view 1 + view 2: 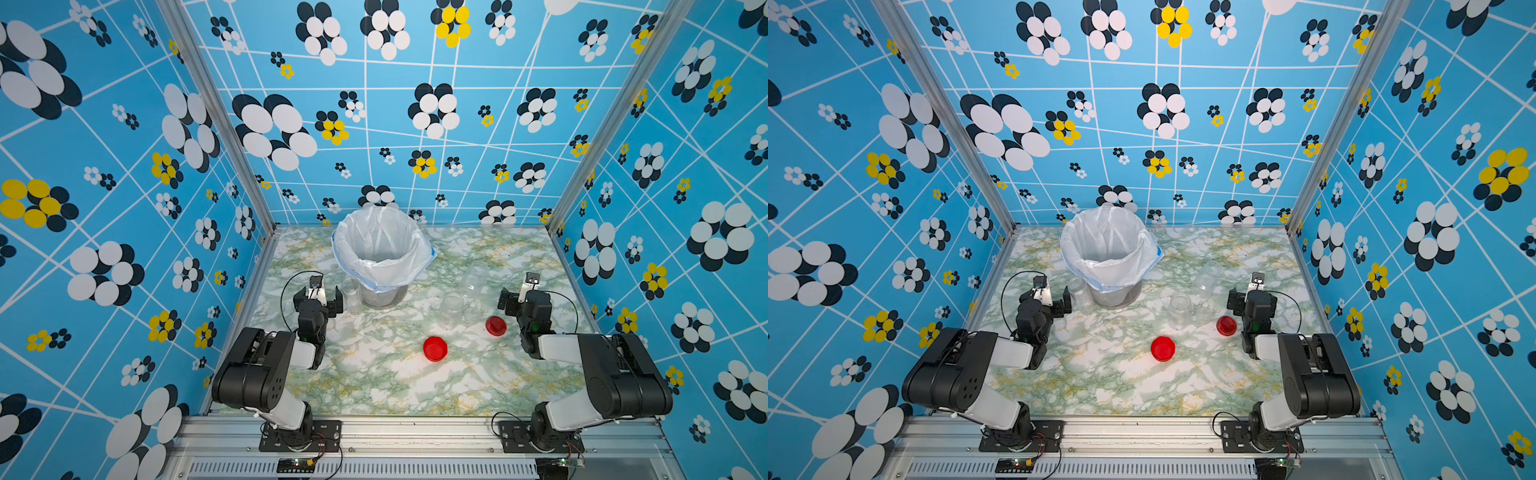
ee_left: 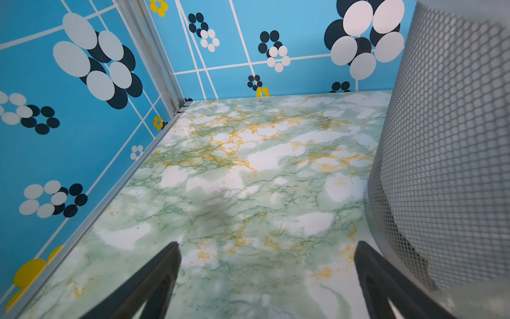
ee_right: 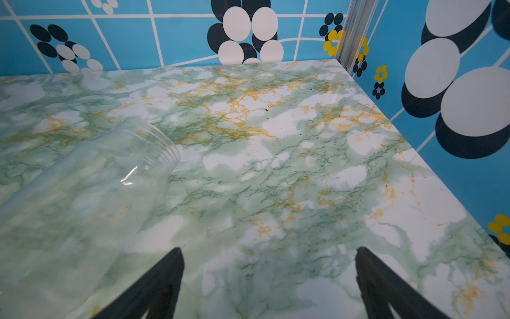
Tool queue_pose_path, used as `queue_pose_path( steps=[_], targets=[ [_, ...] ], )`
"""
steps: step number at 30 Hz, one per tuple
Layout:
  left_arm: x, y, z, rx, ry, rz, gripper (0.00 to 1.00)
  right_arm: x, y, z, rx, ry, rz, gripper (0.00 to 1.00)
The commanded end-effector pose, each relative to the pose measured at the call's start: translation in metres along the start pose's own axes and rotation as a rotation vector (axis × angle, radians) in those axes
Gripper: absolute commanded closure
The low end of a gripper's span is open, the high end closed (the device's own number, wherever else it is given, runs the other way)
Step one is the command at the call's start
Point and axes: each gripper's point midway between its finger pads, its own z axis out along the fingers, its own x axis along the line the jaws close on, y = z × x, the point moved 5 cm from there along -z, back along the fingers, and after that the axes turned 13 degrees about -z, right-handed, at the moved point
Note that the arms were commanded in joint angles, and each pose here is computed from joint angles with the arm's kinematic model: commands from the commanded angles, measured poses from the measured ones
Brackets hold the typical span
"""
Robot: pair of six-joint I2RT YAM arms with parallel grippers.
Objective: Empty moldy mung beans from jars
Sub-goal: Reset both arms
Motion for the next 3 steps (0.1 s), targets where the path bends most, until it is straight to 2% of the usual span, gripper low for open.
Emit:
queue_pose_path(
  steps=[1,3],
  targets=[
    [0.0019,0.0015,0.0038,0.013,0.008,0.0,0.01,0.0015,0.0085,0.0005,-0.027,0.009,0.0,0.01],
    [0.0022,0.0019,0.0032,0.01,0.009,-0.002,0.01,0.0015,0.0084,0.0003,-0.028,0.009,-0.001,0.01]
  ],
)
